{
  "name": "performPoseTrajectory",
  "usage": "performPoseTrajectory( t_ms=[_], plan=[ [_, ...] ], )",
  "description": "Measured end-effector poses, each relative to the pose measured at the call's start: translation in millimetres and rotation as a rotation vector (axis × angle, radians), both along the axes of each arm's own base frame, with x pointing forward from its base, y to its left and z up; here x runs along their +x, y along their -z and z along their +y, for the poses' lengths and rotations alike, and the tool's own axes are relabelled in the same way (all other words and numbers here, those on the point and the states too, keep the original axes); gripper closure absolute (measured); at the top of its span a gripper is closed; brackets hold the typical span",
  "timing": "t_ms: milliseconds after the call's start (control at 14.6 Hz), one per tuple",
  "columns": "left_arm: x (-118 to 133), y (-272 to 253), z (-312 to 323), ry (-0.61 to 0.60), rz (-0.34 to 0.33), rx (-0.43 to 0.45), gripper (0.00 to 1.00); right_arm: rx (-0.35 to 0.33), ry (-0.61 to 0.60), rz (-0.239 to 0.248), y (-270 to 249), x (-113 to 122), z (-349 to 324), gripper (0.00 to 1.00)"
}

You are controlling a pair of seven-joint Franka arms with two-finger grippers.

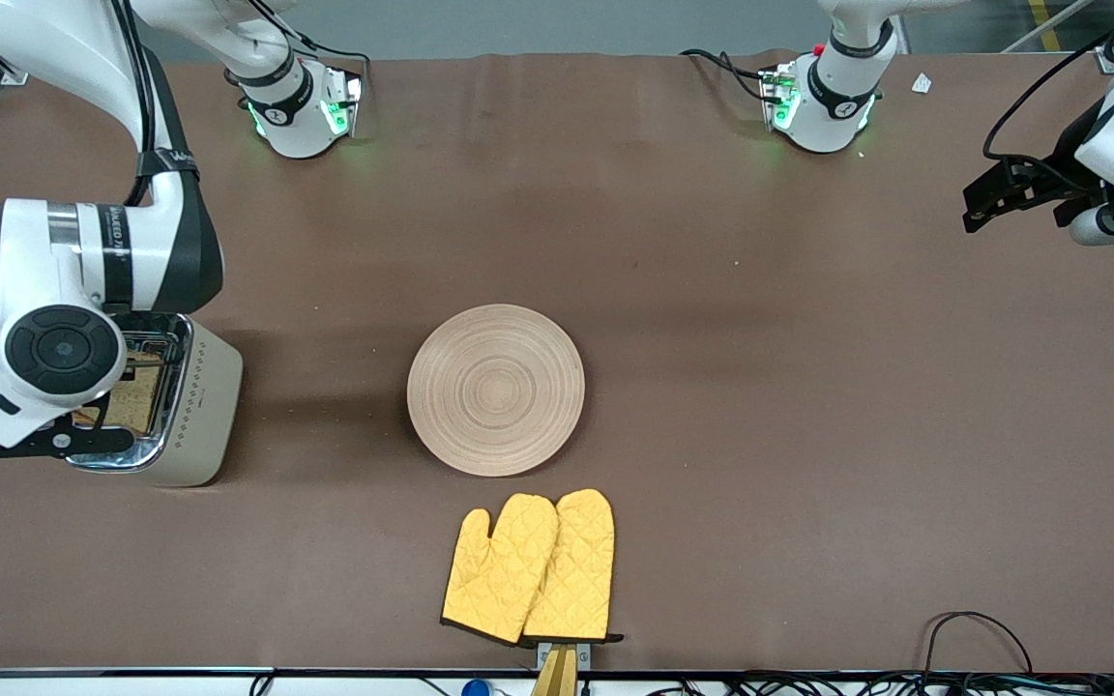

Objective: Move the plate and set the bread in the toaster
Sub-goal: 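Lower the bread into the toaster slot with the right gripper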

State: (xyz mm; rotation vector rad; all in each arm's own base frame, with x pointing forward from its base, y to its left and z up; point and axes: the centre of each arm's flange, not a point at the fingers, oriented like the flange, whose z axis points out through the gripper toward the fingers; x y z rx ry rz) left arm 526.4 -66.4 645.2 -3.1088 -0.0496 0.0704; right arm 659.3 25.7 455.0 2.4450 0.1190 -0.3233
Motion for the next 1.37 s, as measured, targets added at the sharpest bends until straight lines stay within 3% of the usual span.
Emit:
performPoseTrajectory(
  t_ms=[1366],
  plan=[
    [5,6,0,0.0,0.004,-0.002,0.0,-0.005,0.001,0.045,25,-1,-7,0.95]
  ],
)
